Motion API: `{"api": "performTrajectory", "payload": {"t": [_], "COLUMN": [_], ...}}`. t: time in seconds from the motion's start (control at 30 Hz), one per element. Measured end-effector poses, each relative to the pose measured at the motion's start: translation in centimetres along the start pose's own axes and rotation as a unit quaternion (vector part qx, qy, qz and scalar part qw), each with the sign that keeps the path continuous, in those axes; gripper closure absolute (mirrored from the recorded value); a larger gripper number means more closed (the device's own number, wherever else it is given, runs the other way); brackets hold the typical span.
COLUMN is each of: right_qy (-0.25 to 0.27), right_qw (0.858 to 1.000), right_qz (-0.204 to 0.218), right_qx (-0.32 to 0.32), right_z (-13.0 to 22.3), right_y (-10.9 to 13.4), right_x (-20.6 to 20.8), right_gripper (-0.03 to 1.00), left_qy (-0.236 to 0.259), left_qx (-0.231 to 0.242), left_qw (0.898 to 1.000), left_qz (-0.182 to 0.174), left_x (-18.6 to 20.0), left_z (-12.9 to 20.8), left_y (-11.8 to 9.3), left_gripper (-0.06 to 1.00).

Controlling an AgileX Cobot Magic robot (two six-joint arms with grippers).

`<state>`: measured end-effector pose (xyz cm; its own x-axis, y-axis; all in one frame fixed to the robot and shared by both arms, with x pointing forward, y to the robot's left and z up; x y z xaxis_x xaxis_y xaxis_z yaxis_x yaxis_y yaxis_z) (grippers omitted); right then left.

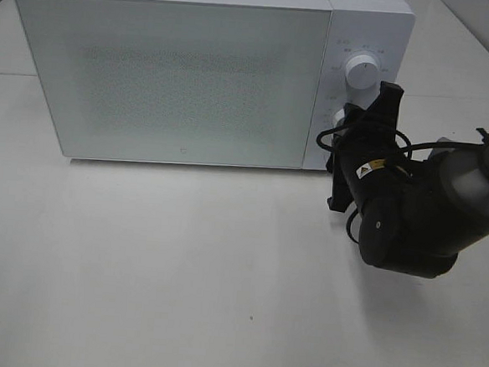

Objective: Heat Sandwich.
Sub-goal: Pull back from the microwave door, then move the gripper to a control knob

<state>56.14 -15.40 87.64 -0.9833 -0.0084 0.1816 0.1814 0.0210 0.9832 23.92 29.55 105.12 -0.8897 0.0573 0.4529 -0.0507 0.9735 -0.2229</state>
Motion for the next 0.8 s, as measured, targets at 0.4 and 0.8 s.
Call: {"api": "performTrajectory", "payload": {"t": [0.4, 0.8], "right_qy": [0.001, 0.007], "right_qw": [1.000, 0.999], "right_qz": [0.000, 0.016], "right_qx": [0.011, 0.027], "right_z": [0.02, 0.11], "right_y": [0.00, -0.37], "right_x": [0.00, 0.04], "right_gripper": [0.53, 0.20], "left_qy": [0.000, 0.000], "left_qx": [0.000, 0.000], "left_qw": [1.000, 1.000], "left_qz": [0.000, 0.000], "left_x": [0.00, 0.00], "left_z": [0.00, 0.00], "left_y": [0.00, 0.00], "left_gripper": [-0.05, -0.05]}}
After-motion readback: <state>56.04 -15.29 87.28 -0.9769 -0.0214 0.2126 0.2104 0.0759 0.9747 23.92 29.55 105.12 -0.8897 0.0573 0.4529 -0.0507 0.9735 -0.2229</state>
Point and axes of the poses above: a point on each arm's last joint axis where the gripper is mounted, x pointing back along that axis away from the gripper, y along the wrist's bending axis when the last joint is at zero, z = x × y, the point moved 1 cm from there along -x, pointing out along that axis toward the gripper, and after that the axes turned 11 degrees about x, right-handed, at the moved point
